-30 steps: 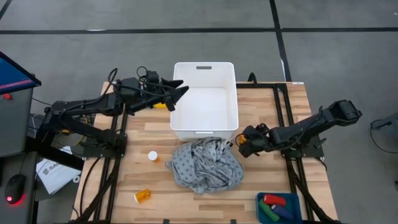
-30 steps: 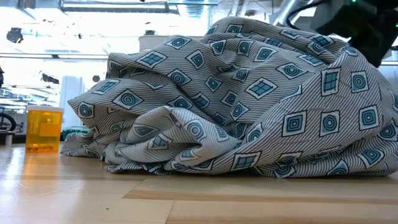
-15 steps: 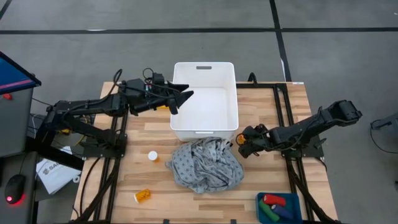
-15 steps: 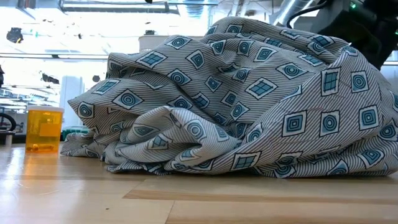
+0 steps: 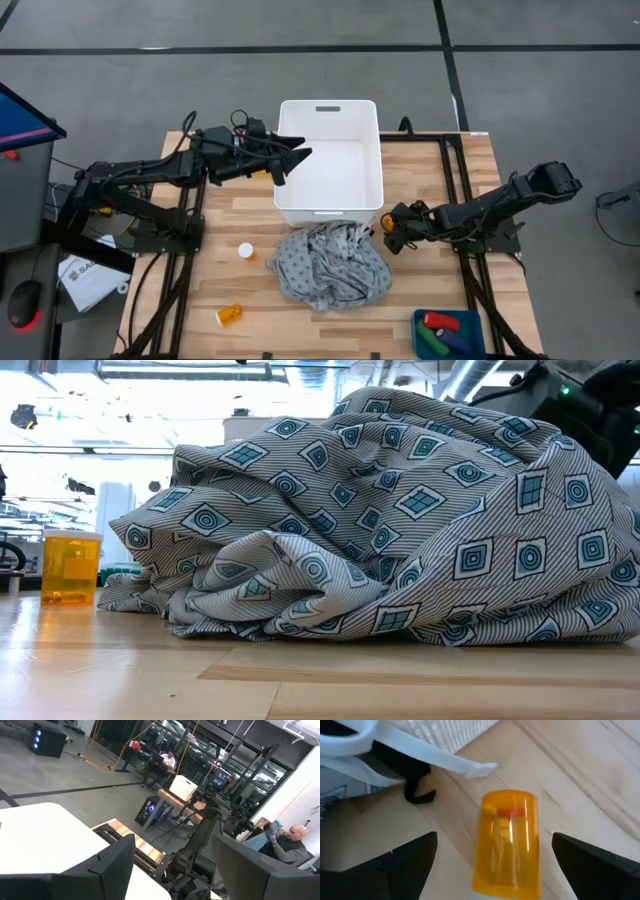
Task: Pick & place medical supplies in basket/bin
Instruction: Put the top orange pill bottle into the yellow bin
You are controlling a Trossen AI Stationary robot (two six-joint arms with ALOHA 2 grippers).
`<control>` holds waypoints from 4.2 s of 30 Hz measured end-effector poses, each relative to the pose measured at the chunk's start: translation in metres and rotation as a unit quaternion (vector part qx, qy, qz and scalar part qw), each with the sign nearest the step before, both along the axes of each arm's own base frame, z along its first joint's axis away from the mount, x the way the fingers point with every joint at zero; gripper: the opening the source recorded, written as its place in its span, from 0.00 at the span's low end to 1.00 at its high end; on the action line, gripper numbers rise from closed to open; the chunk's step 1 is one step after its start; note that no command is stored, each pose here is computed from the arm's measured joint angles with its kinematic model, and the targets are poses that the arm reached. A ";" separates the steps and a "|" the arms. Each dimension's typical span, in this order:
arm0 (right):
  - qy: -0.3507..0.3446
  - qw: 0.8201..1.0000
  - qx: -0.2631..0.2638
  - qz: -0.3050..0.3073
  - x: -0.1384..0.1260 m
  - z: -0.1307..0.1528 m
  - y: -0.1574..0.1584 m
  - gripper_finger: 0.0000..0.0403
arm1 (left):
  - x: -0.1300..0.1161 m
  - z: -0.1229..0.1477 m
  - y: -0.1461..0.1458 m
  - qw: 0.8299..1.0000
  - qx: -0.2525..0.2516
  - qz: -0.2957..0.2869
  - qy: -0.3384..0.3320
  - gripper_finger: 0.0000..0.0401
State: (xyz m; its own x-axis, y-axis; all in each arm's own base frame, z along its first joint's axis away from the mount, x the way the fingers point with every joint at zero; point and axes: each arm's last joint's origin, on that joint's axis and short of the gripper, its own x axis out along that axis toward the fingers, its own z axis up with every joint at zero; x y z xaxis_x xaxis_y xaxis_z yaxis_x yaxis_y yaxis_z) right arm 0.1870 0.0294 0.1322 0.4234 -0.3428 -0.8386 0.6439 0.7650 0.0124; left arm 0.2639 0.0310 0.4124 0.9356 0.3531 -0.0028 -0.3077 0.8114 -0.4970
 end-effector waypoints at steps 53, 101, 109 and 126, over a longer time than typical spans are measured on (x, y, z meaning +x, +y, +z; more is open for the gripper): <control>0.000 0.999 0.052 -0.016 -0.003 -0.010 -0.002 0.68 | 0.000 0.002 -0.001 1.000 0.014 -0.018 -0.007 0.63; -0.079 0.981 0.173 0.026 -0.014 0.069 0.003 0.51 | -0.002 -0.007 -0.002 0.992 0.065 -0.084 0.063 0.63; -0.108 0.956 0.273 0.002 -0.038 0.118 0.002 0.51 | -0.004 -0.011 -0.004 0.981 0.110 -0.124 0.097 0.63; -0.240 0.823 0.512 -0.064 -0.041 0.192 0.011 0.51 | 0.028 -0.022 -0.013 0.934 0.162 -0.315 0.042 0.67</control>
State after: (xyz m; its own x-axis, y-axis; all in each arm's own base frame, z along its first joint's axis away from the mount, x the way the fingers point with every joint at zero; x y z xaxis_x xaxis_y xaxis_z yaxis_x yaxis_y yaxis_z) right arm 0.1455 0.0399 0.3246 0.8047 0.3718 -0.4628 0.4515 0.1229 0.8838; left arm 0.2919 0.0179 0.3901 0.9591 -0.2729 -0.0749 0.2550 0.9482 -0.1895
